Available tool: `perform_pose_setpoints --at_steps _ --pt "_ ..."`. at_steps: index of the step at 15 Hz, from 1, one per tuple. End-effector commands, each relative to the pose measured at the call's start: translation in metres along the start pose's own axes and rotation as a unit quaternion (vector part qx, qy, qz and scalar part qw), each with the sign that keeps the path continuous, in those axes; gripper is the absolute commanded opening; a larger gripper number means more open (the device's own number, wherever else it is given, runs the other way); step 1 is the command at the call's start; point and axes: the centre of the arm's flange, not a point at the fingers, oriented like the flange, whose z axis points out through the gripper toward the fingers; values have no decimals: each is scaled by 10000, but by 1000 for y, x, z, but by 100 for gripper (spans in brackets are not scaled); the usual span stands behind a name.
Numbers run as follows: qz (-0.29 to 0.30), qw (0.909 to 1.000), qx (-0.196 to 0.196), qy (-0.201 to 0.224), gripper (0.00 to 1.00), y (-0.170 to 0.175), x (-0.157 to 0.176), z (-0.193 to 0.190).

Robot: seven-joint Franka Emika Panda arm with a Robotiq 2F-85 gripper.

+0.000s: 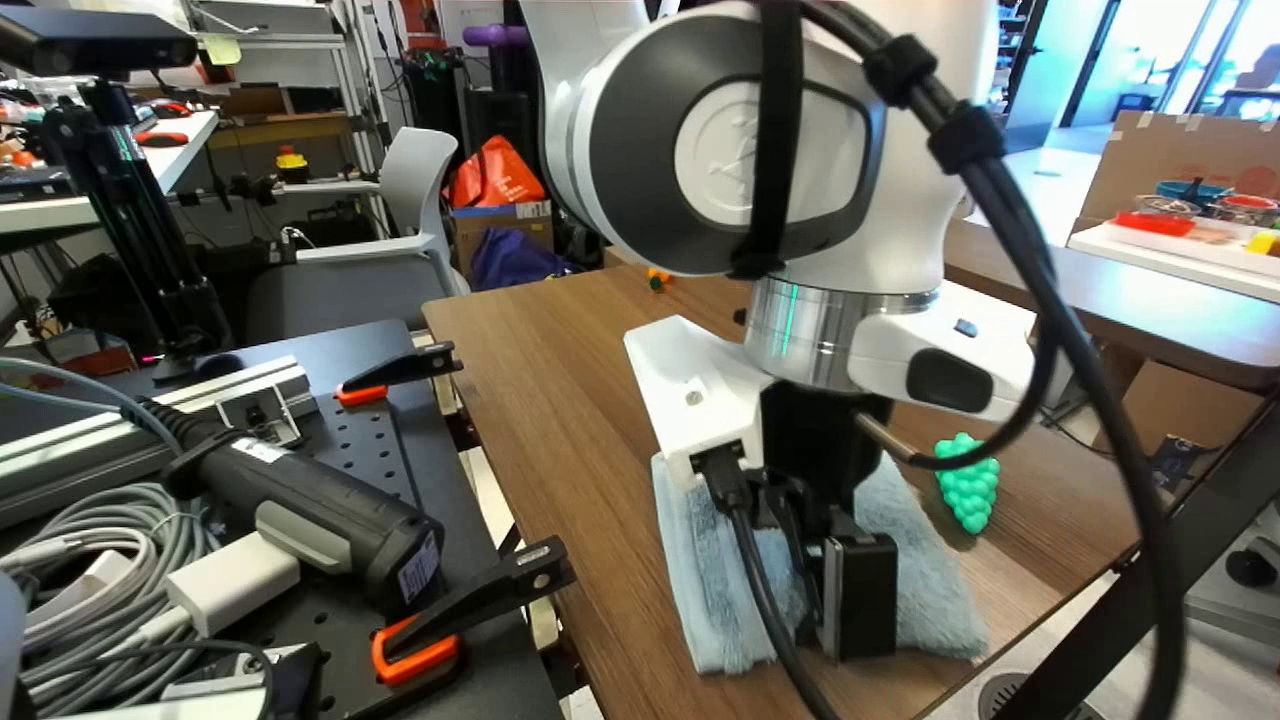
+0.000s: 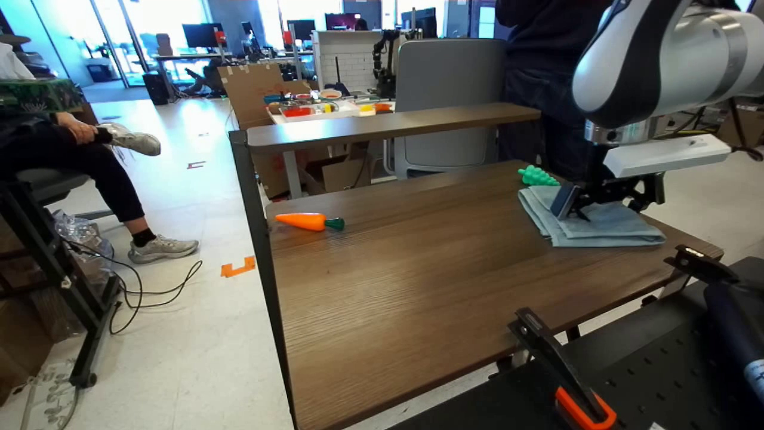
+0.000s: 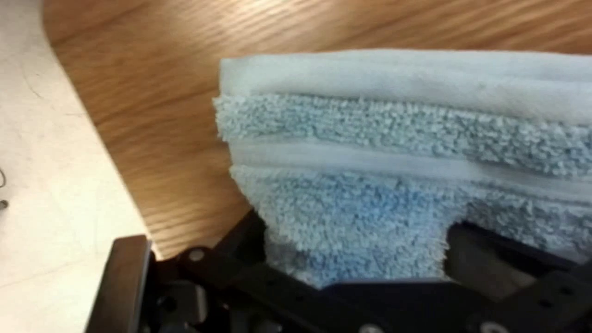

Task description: Wipe the cloth on the table

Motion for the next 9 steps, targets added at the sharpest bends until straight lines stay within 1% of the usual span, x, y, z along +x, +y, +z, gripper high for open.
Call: perform_pose_setpoints --at_steps 1,3,5,9 --pt "-31 9987 -373 -357 100 38 -21 17" --pt "-166 9980 -410 -460 100 39 -28 21" --pt "-408 9971 -392 -518 100 25 -36 24" --pt "-1090 9925 -311 -449 100 -15 -45 30"
